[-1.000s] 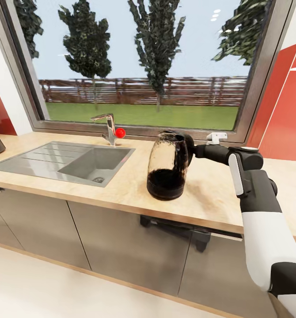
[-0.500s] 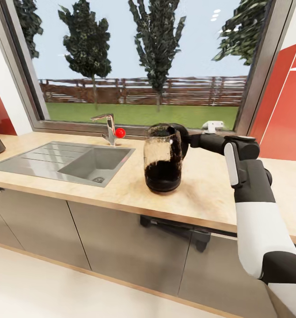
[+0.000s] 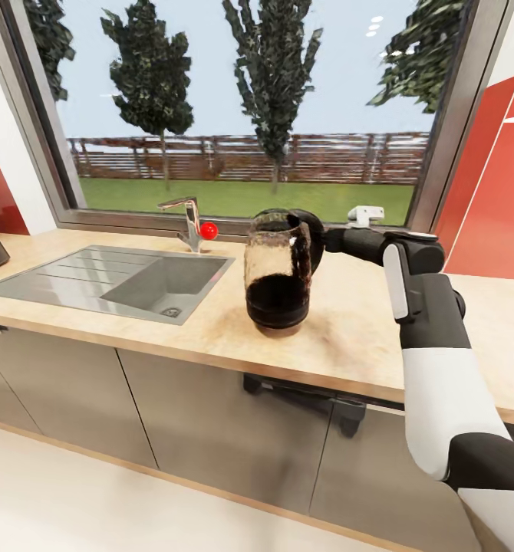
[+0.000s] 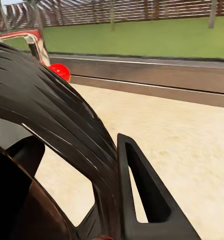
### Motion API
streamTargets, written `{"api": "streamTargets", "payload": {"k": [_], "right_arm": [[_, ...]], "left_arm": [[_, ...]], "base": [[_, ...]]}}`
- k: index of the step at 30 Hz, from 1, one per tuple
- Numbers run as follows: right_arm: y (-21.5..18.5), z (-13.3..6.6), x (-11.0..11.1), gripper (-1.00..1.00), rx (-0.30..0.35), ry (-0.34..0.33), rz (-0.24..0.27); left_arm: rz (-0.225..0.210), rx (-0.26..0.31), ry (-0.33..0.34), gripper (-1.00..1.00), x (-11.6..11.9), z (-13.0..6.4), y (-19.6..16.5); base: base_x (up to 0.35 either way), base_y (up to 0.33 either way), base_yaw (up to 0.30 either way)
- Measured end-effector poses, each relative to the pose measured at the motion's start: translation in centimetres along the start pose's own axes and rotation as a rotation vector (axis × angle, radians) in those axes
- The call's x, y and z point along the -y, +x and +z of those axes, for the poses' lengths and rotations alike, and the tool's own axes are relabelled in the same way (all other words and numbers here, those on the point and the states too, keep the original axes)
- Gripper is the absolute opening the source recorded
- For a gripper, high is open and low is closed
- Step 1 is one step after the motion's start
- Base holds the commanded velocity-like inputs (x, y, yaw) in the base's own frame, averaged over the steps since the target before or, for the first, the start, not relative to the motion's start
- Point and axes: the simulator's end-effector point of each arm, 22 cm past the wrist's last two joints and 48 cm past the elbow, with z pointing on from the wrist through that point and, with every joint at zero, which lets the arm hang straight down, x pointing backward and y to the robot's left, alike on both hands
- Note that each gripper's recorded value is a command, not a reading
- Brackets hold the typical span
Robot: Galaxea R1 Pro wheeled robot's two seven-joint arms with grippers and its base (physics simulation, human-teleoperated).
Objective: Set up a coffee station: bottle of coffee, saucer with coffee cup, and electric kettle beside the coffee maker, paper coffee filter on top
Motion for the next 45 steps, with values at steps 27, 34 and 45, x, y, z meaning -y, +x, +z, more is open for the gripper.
{"api": "streamTargets", "payload": {"k": [27, 34, 45], "right_arm": [[-1.3, 0.5, -2.4, -1.0, 0.008, -0.059, 0.042], [-2.6, 0.5, -2.4, -1.0, 0.008, -0.058, 0.041], [-3.0, 0.5, -2.4, -1.0, 0.007, -0.057, 0.042]], "left_arm": [[0.0, 0.0, 0.001, 1.0, 0.9, -0.6, -0.4], [0.0, 0.0, 0.001, 1.0, 2.0, -1.4, -0.9], [0.0, 0.0, 0.002, 1.0, 2.3, -1.6, -1.1]], "base": [[0.0, 0.0, 0.0], [0.0, 0.0, 0.0], [0.0, 0.0, 0.0]]}}
